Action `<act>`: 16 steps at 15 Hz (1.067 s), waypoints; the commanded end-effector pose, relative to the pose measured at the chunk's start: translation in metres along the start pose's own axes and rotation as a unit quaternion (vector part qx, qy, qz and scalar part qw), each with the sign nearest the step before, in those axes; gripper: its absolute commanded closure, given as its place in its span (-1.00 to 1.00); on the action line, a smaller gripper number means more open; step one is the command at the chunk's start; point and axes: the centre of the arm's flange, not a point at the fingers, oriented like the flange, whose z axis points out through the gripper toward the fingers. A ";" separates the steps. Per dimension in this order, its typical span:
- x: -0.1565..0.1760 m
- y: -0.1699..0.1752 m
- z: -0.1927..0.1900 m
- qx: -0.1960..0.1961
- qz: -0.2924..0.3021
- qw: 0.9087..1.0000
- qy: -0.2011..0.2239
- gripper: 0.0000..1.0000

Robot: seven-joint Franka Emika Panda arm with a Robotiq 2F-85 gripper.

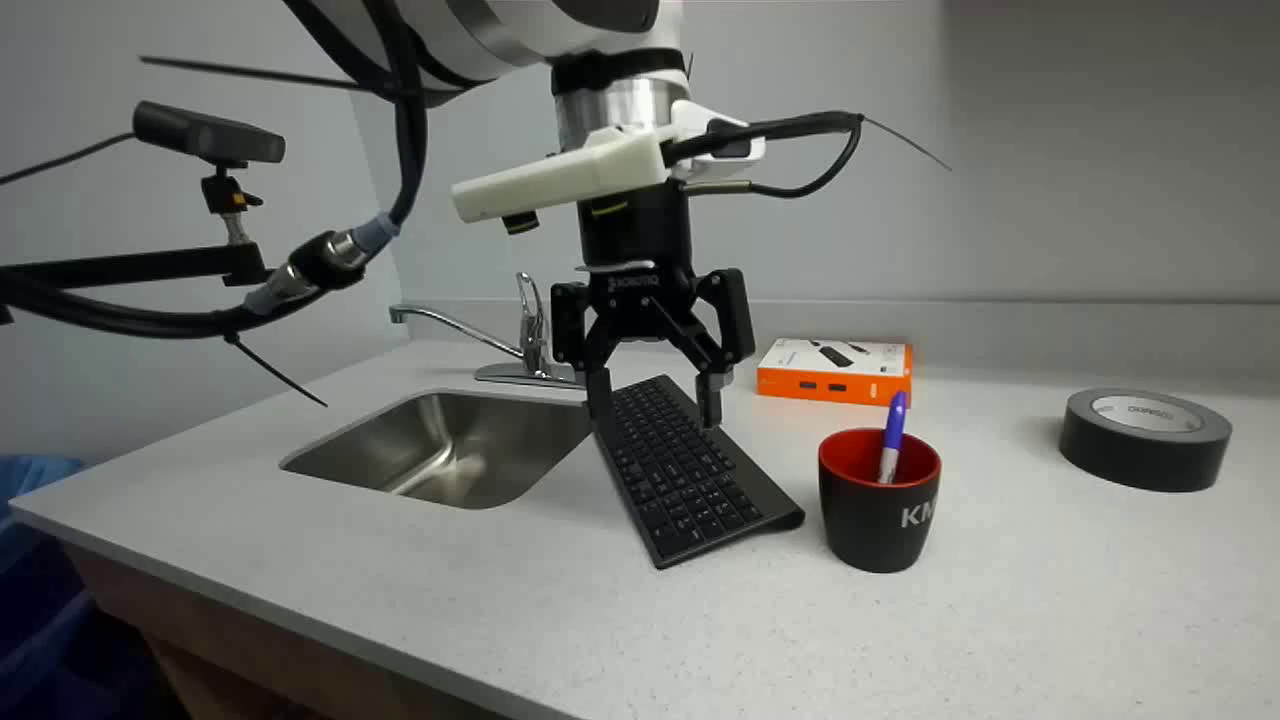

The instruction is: Remove the marker from the cup

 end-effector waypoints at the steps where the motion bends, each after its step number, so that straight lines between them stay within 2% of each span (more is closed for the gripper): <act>1: 0.000 0.000 0.000 0.000 0.000 1.000 0.000 -1.00; 8: 0.000 0.002 0.000 -0.004 0.000 1.000 0.010 -1.00; 12: 0.009 0.026 -0.005 -0.013 0.034 0.995 0.089 -1.00; 16: 0.020 0.070 -0.013 -0.034 0.090 0.980 0.175 -1.00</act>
